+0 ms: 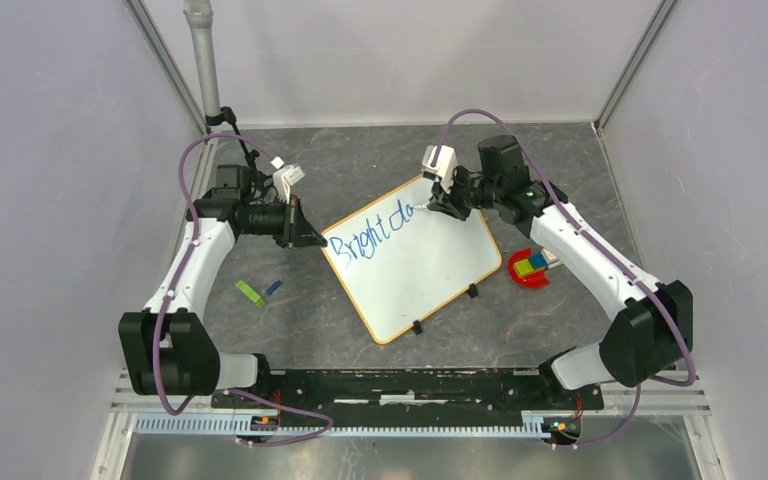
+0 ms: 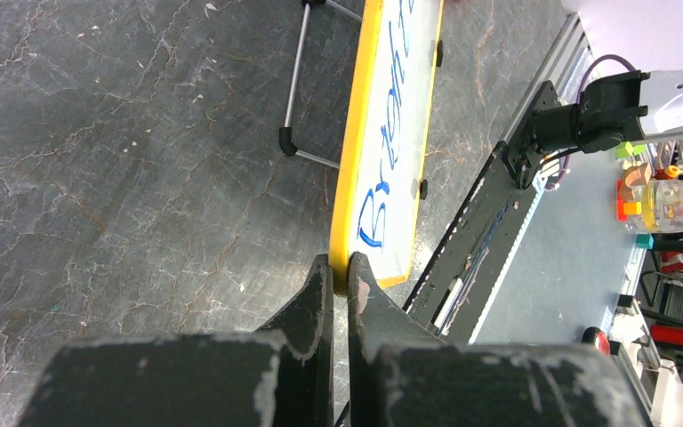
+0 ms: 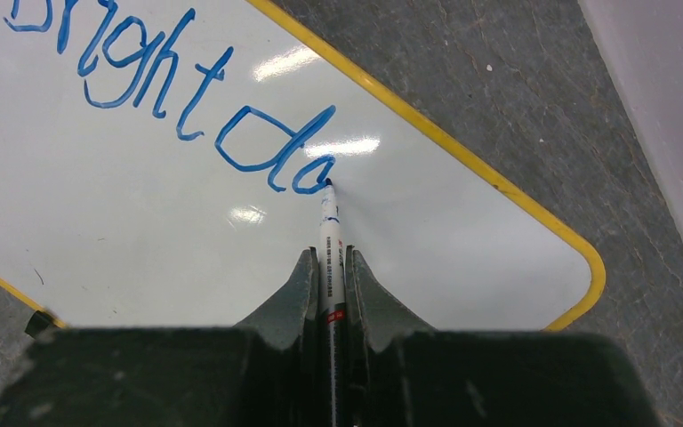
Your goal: Write a sentence on the whiteboard
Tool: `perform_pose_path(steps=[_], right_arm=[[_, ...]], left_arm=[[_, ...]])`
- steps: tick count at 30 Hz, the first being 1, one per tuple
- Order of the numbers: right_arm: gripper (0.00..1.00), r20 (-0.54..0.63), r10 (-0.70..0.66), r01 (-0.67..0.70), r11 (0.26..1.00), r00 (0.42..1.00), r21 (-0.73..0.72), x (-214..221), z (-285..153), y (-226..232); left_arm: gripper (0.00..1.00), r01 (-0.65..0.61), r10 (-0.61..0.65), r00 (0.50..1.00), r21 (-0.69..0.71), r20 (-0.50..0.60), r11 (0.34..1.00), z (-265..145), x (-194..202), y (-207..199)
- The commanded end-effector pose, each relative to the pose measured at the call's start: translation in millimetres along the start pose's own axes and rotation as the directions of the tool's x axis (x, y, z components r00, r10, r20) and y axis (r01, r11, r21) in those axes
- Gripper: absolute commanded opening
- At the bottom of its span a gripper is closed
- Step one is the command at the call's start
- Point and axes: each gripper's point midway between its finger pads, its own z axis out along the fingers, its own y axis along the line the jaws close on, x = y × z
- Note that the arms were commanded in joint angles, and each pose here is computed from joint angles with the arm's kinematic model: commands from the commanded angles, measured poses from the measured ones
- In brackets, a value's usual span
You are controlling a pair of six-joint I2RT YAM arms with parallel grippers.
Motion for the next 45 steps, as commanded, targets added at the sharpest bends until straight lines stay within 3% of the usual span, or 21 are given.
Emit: perform_pose_path(steps=[1, 9, 22, 45], right_arm=[[0.00, 0.000, -0.015, 0.015, 1.000, 1.000, 0.027, 2, -5, -3], [0.00, -0.039, -0.023, 0.024, 0.999, 0.999, 0.024, 17, -10, 5], [0.00, 0.052, -0.047, 0.043, 0.997, 0.998, 0.059, -29, -19, -13], [0.00, 0.023, -0.025, 0.023, 0.995, 0.999, 0.096, -17, -4, -29]], left_arm=[[0.02, -0.092, 0.091, 0.995, -0.013, -0.032, 0.996, 2, 4, 5], [0.02, -0.092, 0.092, 0.995, -0.012, -0.030, 0.996, 2, 5, 4], [0.02, -0.092, 0.092, 0.995, -0.004, -0.029, 0.996, 2, 5, 2], [0.02, -0.097, 0.096, 0.995, -0.015, -0.032, 0.995, 2, 5, 3]])
